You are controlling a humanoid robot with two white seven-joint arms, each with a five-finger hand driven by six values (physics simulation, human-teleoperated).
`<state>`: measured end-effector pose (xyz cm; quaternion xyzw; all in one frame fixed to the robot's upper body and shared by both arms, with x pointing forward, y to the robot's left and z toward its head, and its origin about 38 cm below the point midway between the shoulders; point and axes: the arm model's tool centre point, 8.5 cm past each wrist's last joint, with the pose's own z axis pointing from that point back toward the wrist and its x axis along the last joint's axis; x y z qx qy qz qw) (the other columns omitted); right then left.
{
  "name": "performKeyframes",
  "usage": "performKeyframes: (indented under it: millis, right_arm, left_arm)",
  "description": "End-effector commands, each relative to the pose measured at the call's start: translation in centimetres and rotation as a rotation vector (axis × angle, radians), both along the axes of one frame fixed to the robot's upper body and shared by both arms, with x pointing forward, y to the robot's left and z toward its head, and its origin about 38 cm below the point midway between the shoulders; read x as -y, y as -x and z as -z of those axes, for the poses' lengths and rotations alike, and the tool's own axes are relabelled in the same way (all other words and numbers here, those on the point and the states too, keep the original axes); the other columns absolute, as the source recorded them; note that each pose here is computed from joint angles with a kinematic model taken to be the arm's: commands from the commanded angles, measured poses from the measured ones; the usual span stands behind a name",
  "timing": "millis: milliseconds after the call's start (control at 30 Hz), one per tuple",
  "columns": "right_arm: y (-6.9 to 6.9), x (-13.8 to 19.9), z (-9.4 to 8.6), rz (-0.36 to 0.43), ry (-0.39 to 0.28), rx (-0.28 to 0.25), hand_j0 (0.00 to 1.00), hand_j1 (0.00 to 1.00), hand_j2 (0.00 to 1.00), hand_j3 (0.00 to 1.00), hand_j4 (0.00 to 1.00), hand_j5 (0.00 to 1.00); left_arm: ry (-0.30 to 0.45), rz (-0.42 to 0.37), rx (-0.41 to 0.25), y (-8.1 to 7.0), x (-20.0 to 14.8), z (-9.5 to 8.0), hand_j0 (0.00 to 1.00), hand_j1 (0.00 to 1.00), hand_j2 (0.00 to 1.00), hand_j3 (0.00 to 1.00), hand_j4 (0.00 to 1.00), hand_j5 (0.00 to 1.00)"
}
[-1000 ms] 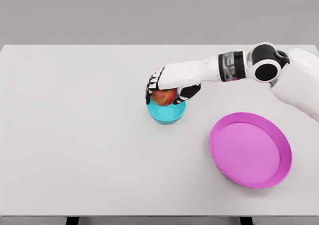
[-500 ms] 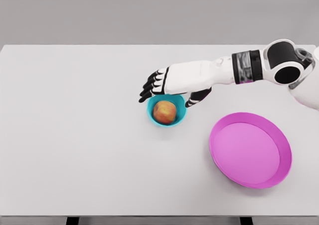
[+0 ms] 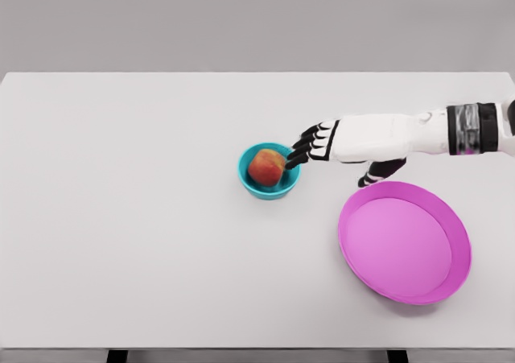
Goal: Put the apple from the pink plate into the blue bowl with your right arm
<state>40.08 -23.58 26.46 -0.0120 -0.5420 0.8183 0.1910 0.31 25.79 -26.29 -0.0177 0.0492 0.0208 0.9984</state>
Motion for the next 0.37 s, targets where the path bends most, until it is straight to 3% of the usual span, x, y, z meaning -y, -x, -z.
performKeyframes:
  millis: [0, 133, 333]
  right_arm:
    - [-0.3, 4.4, -4.1, 0.112, -0.05, 0.054, 1.0, 1.0, 1.0, 1.0, 1.0, 1.0]
    - [0.2, 6.7, -5.3, 0.162, -0.086, 0.033, 1.0, 1.0, 1.0, 1.0, 1.0, 1.0]
    - [0.5, 6.8, -4.0, 0.162, -0.066, -0.001, 1.0, 1.0, 1.0, 1.0, 1.0, 1.0]
  left_arm:
    - [0.0, 0.001, 0.0, 0.0, 0.0, 0.0, 1.0, 1.0, 1.0, 1.0, 1.0, 1.0]
    - [0.0, -0.001, 0.0, 0.0, 0.0, 0.0, 1.0, 1.0, 1.0, 1.0, 1.0, 1.0]
    - [0.0, 0.001, 0.0, 0.0, 0.0, 0.0, 1.0, 1.0, 1.0, 1.0, 1.0, 1.0]
